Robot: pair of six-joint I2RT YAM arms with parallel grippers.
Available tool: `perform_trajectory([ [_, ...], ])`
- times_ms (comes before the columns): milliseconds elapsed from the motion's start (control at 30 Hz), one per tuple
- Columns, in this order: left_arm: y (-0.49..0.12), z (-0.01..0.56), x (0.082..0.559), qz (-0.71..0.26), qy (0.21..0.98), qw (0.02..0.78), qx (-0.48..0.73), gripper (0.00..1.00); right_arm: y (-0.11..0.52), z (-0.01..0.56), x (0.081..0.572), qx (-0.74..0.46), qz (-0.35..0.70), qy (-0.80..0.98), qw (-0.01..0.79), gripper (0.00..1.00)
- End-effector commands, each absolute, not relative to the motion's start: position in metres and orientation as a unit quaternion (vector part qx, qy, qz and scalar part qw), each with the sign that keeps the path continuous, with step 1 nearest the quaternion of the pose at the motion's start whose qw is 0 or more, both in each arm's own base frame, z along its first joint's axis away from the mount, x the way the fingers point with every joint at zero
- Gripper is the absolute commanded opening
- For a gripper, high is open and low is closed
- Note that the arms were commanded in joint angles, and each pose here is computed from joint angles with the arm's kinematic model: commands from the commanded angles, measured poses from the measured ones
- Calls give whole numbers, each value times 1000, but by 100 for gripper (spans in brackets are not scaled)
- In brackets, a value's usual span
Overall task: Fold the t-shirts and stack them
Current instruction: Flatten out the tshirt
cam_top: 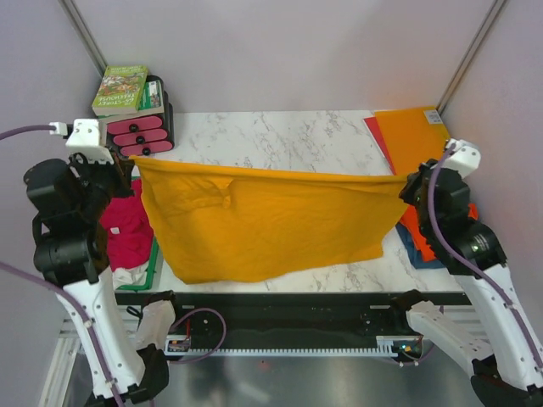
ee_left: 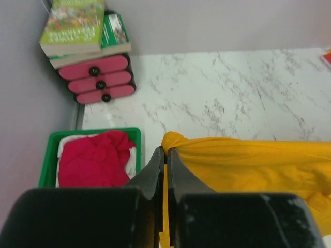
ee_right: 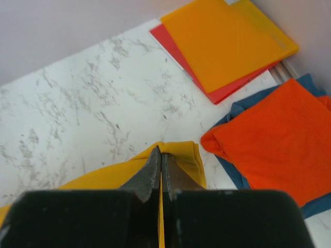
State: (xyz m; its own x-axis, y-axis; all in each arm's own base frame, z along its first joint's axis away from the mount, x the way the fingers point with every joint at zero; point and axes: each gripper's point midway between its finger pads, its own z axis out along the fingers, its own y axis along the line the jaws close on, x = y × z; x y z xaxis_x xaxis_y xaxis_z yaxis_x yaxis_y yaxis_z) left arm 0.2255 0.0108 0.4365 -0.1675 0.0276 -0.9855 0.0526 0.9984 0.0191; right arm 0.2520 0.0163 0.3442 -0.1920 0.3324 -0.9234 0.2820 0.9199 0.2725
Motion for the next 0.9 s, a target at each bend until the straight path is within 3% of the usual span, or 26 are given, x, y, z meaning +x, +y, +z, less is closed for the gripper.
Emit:
perform_trajectory([
  [0, 35, 427, 254, 21, 763, 646, -3, 2, 13, 333, 267, 229, 12, 758, 610, 0],
  [333, 6, 543, 193, 17, 670, 742, 16, 2, 0, 428, 239, 199, 26, 711, 674, 0],
  [667, 0, 567, 111, 81, 627, 774, 14, 2, -15, 469, 188, 200, 62, 680, 703, 0],
  [867, 18, 579, 85, 64, 615, 786, -10, 2, -18, 486, 175, 197, 72, 671, 711, 0],
])
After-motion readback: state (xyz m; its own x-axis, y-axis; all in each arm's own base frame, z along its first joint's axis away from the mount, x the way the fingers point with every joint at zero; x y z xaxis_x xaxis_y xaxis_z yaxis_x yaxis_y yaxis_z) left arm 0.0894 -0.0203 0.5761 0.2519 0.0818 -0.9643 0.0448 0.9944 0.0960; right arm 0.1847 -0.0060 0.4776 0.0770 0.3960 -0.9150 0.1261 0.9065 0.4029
